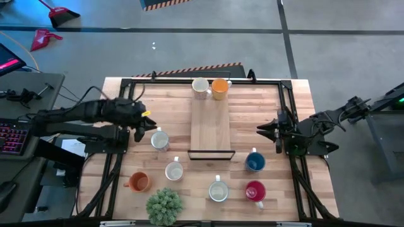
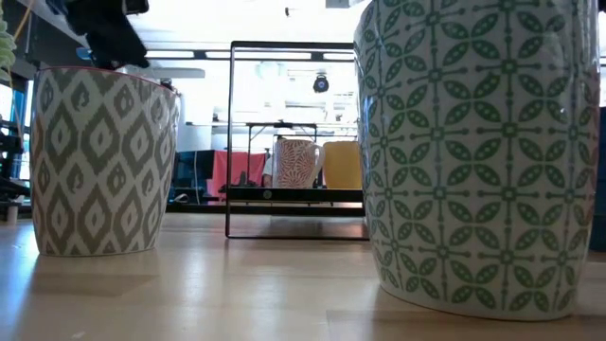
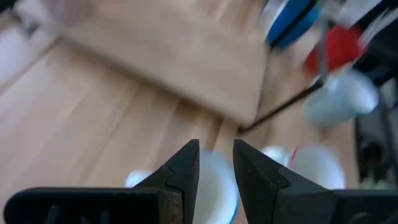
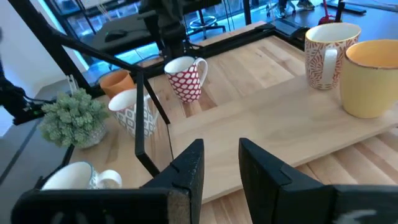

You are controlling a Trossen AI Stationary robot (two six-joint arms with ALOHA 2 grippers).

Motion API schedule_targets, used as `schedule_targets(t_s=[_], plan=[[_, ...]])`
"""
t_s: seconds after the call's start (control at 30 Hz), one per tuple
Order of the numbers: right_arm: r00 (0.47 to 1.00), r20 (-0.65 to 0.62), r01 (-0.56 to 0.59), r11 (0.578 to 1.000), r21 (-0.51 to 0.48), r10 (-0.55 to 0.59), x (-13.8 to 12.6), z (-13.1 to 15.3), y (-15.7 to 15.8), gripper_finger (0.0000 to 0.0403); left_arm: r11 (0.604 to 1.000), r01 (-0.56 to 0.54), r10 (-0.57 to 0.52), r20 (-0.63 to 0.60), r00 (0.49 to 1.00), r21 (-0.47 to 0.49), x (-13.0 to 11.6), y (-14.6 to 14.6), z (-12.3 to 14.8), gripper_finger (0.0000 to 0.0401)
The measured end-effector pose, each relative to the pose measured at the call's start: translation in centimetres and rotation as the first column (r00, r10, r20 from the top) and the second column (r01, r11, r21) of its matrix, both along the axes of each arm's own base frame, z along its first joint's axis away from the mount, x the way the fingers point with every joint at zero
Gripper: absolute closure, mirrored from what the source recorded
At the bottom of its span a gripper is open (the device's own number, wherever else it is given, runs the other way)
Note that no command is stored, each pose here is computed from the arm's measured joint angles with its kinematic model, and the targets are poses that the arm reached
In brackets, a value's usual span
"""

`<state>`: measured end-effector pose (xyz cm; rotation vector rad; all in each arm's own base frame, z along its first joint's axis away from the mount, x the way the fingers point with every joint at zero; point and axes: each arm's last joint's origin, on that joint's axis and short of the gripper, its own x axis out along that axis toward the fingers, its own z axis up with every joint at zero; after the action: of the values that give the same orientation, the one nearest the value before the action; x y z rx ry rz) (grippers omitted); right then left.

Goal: Place coffee mugs
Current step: Put the blue cup on the shelf

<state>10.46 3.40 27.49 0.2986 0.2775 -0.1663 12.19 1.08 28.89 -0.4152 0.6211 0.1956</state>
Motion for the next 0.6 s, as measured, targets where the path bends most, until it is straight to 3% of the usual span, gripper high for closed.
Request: schedule_targets(t_s=[0.13, 0.33, 0.47, 0.6], plan=[[0.999, 0.030, 0.011, 0.999, 0.034, -0.012, -0.5, 0.3, -0.3, 0.0323, 1.000, -0.004, -0.002, 0.180, 0.984, 0.029, 0.5, -0.5, -1.9, 0.0316], [0.995, -0.102, 0.033, 0.993, 0.109, -0.022, -1.0, -1.1, -0.4, 0.0323, 1.000, -0.015, 0.009, 0.252, 0.968, 0.023, 2.1, -1.0, -5.0, 0.0316], [0.978, -0.207, 0.056, 0.957, 0.283, 0.004, -1.3, -2.0, -0.3, 0.0323, 1.000, -0.001, -0.003, 0.277, 0.961, 0.016, 2.6, -1.2, -4.8, 0.0316], [0.980, -0.196, 0.031, 0.946, 0.323, 0.035, -1.0, -1.9, 0.0, 0.0323, 1.000, 0.000, -0.008, 0.309, 0.951, 0.026, 2.8, -1.3, -3.7, 0.0316]])
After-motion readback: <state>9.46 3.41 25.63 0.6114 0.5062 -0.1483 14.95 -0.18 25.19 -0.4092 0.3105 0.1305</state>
